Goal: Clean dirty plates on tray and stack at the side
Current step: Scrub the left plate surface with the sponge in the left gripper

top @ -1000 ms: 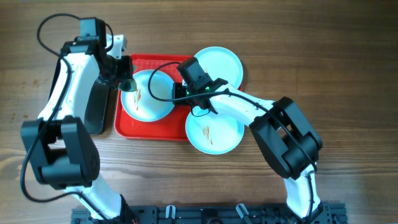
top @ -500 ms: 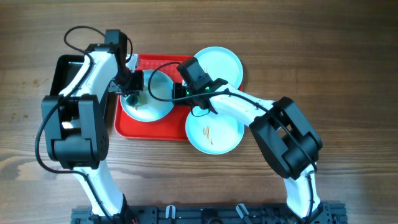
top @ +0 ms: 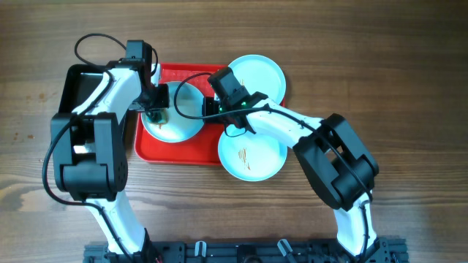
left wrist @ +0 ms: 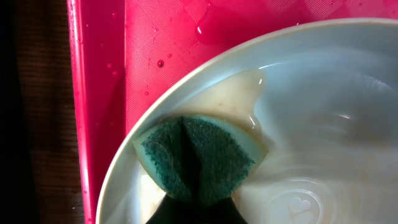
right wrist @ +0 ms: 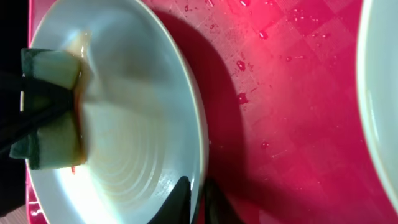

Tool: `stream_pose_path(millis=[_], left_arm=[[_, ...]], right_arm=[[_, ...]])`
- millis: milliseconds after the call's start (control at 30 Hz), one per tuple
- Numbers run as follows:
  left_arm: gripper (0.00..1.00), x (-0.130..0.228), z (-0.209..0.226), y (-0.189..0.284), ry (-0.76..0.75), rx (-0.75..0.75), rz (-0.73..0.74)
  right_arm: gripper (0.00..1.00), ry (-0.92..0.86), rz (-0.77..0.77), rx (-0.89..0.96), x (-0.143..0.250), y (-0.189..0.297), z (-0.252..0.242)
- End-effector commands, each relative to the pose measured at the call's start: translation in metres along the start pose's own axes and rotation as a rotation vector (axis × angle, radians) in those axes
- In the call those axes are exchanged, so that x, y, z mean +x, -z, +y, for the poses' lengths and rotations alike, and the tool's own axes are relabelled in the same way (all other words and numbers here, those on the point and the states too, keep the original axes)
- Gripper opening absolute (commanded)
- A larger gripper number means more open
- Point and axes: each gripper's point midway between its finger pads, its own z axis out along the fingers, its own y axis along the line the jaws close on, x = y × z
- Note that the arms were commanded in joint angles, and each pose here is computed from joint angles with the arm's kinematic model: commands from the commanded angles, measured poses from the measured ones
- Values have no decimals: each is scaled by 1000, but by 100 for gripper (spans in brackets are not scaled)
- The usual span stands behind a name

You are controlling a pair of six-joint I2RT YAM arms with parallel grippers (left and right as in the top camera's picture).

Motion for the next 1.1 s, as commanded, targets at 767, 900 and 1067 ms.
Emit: stream_pose_path(millis=[767,900,1067], left_arm=[[4,30,-54,-10,50,310,123],[4,15,3,-16,224,-46,51],[4,48,3,-10,273,-129,170]], right_arm=[[4,-41,66,-14,13,-18,-6],[4,-40,62,-16,12,-18,-5],[4,-41,63,-18,12,-18,-6]])
